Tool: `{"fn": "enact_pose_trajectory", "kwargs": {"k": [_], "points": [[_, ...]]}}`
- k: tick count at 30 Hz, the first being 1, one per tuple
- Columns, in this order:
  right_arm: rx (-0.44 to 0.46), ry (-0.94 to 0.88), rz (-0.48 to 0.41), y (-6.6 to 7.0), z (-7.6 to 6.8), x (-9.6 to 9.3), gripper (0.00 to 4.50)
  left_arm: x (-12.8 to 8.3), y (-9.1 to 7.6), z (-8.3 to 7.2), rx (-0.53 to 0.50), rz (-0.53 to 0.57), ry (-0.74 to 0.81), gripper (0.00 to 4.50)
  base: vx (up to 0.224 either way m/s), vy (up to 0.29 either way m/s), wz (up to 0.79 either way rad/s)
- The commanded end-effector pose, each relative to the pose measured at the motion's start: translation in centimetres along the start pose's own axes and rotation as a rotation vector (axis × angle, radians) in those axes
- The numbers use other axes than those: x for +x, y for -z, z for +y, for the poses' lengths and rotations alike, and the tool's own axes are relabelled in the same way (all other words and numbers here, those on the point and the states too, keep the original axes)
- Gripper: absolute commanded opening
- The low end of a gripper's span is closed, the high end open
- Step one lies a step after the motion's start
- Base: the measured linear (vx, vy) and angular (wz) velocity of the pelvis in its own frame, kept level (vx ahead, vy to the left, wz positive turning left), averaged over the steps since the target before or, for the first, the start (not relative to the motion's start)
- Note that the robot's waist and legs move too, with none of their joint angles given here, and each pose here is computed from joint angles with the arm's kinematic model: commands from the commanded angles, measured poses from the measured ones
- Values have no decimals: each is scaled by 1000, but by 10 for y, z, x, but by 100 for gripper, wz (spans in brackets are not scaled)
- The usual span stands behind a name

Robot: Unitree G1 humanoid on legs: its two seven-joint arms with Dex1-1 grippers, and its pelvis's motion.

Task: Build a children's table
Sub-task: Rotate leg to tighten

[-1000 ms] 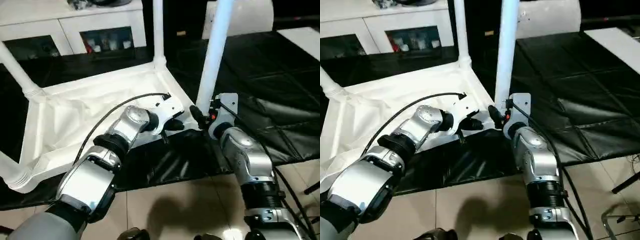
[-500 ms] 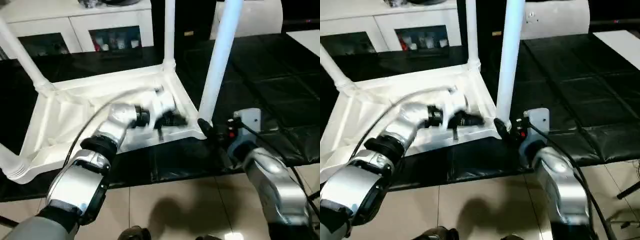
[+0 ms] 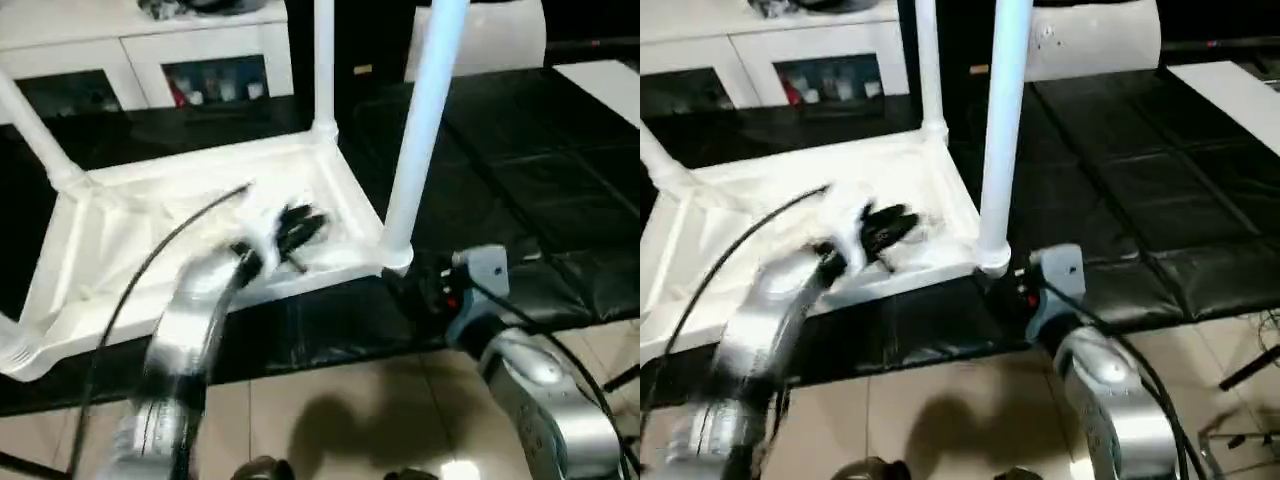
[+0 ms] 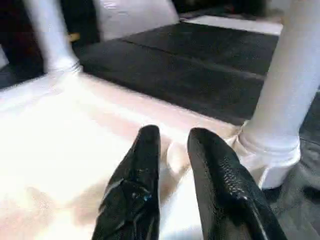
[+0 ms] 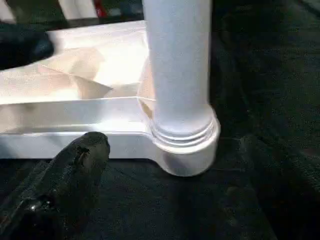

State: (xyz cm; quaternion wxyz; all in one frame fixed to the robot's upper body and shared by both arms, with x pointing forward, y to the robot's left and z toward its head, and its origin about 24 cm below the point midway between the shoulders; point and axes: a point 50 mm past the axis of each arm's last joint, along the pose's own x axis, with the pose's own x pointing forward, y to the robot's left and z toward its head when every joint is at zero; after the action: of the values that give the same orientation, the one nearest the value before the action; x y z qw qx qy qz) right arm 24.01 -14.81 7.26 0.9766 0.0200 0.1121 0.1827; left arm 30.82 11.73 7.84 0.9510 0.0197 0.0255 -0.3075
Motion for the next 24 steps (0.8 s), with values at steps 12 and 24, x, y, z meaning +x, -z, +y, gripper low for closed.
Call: {"fn": "enact_pose_trajectory", "kwargs": {"k": [12,24], "points": [[32,105,23,9,-4,-13,450,-51,7,-16,29,88,-268,108,-19,-93,3],[3,75,40,19,3,-18,450,-75,10,-25,-57,69,-362,108,-26,-47,-1]]}}
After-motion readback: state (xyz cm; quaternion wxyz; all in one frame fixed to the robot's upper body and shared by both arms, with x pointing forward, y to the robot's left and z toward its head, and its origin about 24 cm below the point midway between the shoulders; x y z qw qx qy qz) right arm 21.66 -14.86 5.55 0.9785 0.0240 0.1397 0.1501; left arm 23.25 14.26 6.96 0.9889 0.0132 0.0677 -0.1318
